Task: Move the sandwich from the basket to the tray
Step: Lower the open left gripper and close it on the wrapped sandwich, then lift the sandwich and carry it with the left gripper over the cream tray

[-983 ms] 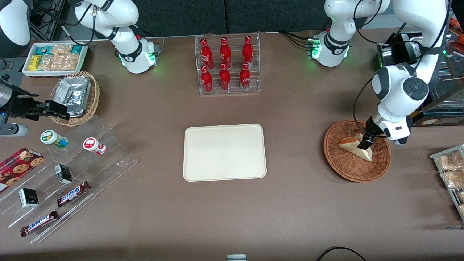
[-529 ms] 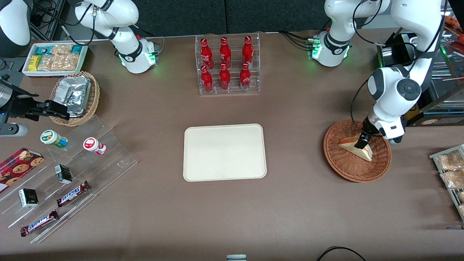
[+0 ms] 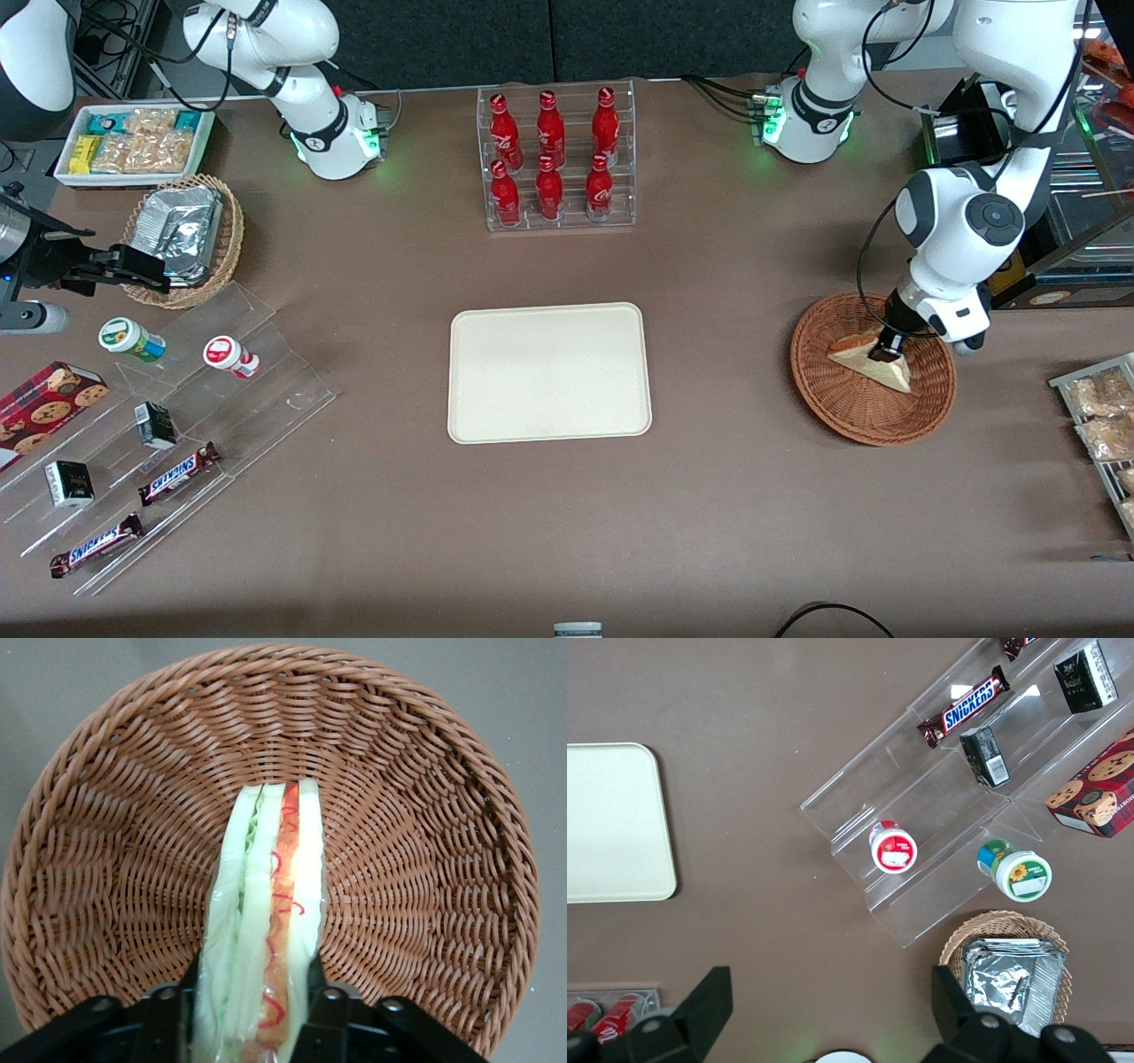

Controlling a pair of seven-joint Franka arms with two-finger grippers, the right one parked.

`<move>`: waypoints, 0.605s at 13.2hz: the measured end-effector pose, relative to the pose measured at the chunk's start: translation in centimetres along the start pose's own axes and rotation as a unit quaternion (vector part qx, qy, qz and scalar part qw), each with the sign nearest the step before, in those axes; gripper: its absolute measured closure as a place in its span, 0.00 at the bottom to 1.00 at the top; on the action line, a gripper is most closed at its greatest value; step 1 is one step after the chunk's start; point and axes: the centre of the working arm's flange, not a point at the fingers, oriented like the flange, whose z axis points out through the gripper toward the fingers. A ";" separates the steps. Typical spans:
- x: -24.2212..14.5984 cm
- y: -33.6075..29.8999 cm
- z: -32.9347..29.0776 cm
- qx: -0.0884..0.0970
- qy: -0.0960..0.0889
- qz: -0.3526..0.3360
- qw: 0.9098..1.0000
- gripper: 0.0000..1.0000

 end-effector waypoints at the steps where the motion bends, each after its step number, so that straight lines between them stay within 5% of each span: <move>1: 0.0 0.1 0.0 -0.001 0.000 -0.004 1.000 0.70; 3: -0.1 0.3 -0.2 -0.004 0.002 -0.011 1.000 0.82; 5: -0.1 1.1 -0.7 -0.010 0.003 -0.009 1.000 0.84; 8: -2.2 4.7 -4.1 0.031 -0.018 0.025 0.999 0.85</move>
